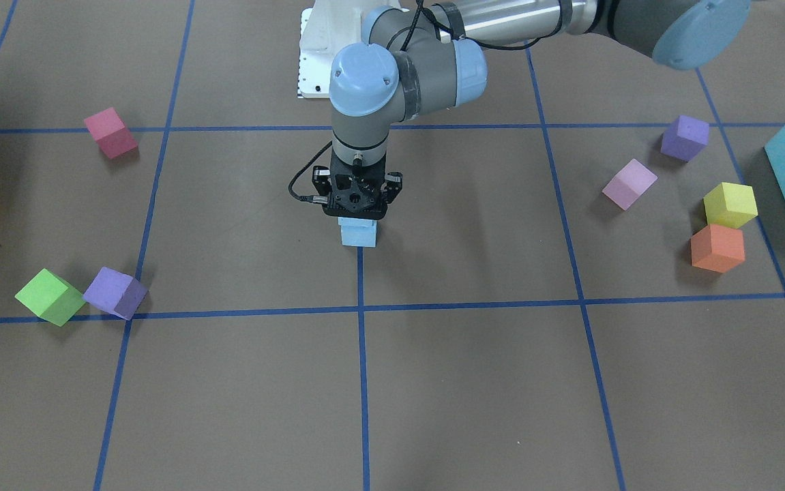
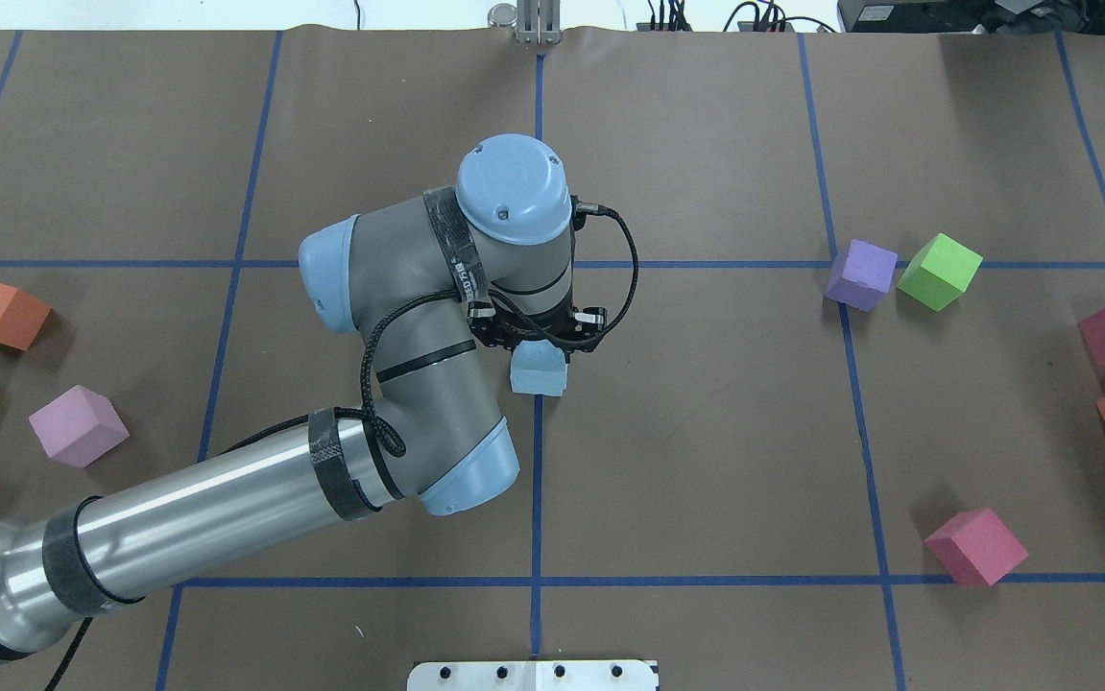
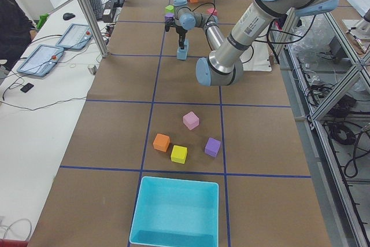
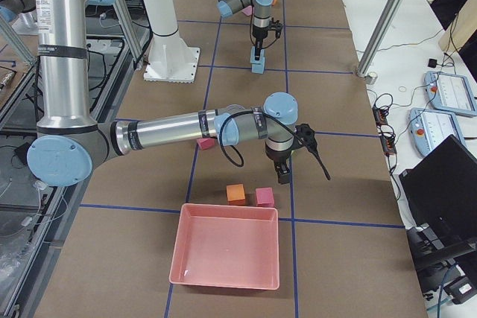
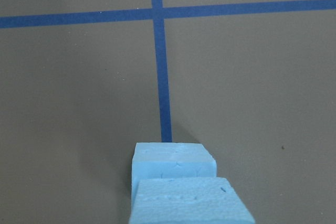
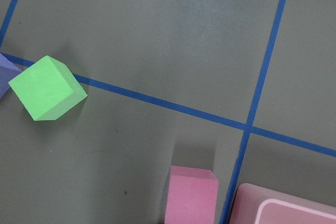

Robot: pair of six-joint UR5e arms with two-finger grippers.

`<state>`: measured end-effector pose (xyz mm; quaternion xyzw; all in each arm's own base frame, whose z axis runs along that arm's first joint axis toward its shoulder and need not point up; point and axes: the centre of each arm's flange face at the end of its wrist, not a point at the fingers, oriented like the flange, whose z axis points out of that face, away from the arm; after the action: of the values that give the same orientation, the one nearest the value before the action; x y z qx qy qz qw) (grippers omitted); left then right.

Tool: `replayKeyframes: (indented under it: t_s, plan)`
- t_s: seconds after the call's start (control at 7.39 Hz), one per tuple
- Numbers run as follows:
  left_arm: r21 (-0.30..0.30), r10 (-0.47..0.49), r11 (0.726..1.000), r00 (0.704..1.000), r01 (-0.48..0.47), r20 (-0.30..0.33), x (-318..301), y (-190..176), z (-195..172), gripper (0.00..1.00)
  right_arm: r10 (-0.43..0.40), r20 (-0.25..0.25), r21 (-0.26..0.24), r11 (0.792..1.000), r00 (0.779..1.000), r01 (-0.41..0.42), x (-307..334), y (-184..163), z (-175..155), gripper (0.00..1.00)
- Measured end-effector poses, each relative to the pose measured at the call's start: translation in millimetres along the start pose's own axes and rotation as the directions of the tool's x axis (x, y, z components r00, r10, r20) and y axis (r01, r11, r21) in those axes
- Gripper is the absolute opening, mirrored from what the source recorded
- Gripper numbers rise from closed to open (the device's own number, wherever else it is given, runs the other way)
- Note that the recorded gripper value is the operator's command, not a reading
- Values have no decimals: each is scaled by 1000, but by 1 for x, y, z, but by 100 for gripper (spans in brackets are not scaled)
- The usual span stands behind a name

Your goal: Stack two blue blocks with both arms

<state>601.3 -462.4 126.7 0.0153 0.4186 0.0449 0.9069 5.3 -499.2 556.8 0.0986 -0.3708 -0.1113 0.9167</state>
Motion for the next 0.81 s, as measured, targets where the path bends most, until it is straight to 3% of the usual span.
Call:
replayKeyframes:
  t_s: [0.54,0.81]
  plan:
    - [20,18,1000,1000,-19,12,-1,-2,0,59,-1,0,1,1000,1000,1,-1,0,-1,100]
    - [25,21,999,1000,-22,17,-3,-3,1,72,-2,0,2,1000,1000,2,-1,0,-1,100]
